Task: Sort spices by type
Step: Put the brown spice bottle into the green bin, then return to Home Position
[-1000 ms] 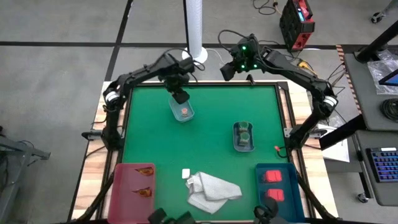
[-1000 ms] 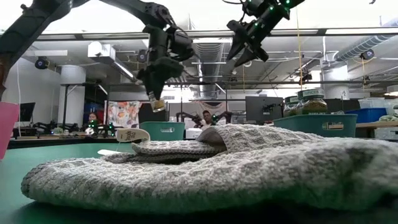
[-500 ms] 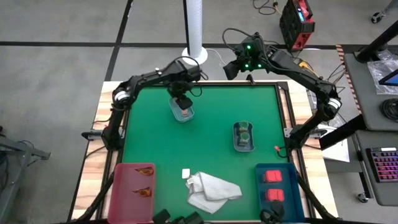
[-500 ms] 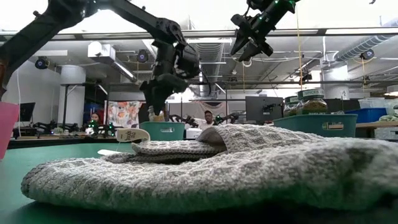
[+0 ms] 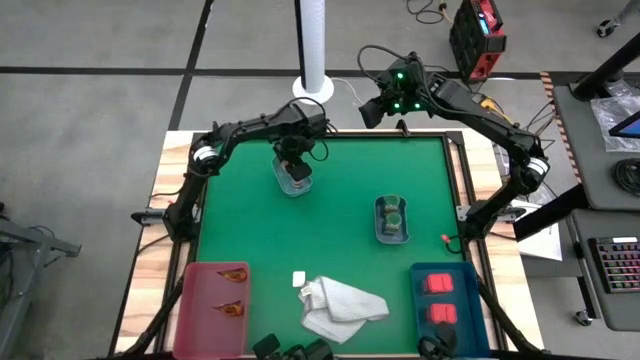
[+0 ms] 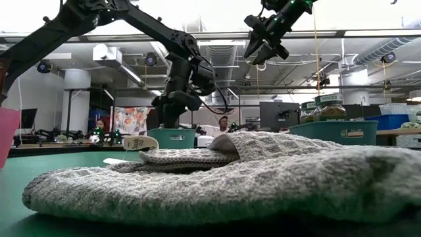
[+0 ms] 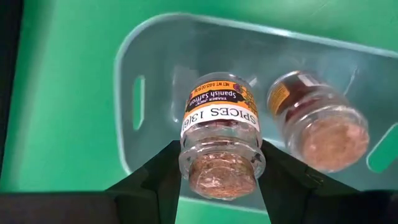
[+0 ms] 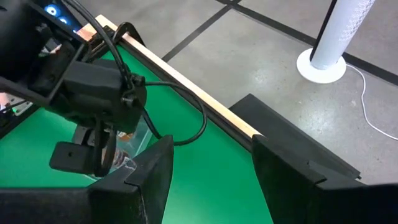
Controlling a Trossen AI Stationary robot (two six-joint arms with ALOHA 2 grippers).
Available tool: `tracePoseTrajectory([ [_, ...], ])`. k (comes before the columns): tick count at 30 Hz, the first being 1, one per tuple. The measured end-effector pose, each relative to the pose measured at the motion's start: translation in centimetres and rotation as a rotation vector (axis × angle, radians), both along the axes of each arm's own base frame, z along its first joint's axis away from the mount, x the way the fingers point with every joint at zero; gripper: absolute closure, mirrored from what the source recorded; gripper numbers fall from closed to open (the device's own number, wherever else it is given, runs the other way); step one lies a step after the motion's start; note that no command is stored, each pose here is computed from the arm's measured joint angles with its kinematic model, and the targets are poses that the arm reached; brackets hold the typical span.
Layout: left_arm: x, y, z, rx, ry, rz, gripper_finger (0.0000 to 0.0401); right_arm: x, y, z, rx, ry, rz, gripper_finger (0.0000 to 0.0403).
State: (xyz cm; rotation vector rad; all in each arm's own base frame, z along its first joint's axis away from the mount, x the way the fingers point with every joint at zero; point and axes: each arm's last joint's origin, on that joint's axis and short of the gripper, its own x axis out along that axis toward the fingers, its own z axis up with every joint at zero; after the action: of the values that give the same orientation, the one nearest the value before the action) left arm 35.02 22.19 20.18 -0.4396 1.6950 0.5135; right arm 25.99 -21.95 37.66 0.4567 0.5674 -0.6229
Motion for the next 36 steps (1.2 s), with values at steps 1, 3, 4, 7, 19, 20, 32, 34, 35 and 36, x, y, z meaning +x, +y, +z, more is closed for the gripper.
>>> tracePoseTrajectory([
  [1,0.1,0.0,-0.2,-0.001,-0.001,-0.004,0.0244,0.0,0.0,0.0,0.0,0.0,0.0,0.0197],
  [3,0.2,0.1,-0.5,-0.005,0.005,-0.01,0.0233,0.0,0.0,0.0,0.0,0.0,0.0,0.0197],
  [4,0.2,0.1,-0.6,-0.004,0.003,-0.01,0.0226,0.0,0.0,0.0,0.0,0.0,0.0,0.0197],
  [7,0.3,0.2,-0.9,-0.003,0.002,-0.011,0.0209,0.0,0.0,0.0,-0.001,0.0,0.001,0.0197],
  [19,0.9,0.6,0.9,0.037,-0.041,0.006,0.0199,0.0,0.0,0.0,-0.005,0.003,0.007,0.0197],
  [20,0.9,0.6,1.4,0.039,-0.04,0.006,0.0199,0.0,0.0,0.0,-0.005,0.003,0.008,0.0197],
  [32,-0.4,-1.1,10.3,0.16,-0.165,0.102,0.0198,0.1,0.1,0.0,-0.037,0.022,0.06,0.0197],
  [34,-1.2,-2.5,12.3,0.181,-0.21,0.09,0.0198,0.1,0.2,0.0,-0.039,0.017,0.096,0.0197],
  [35,-1.6,-3.3,13.3,0.191,-0.235,0.077,0.0198,0.2,0.3,0.1,-0.042,0.014,0.117,0.0197],
  [36,-2.0,-4.0,14.2,0.202,-0.262,0.053,0.0198,0.3,0.5,0.2,-0.047,0.01,0.137,0.0197],
])
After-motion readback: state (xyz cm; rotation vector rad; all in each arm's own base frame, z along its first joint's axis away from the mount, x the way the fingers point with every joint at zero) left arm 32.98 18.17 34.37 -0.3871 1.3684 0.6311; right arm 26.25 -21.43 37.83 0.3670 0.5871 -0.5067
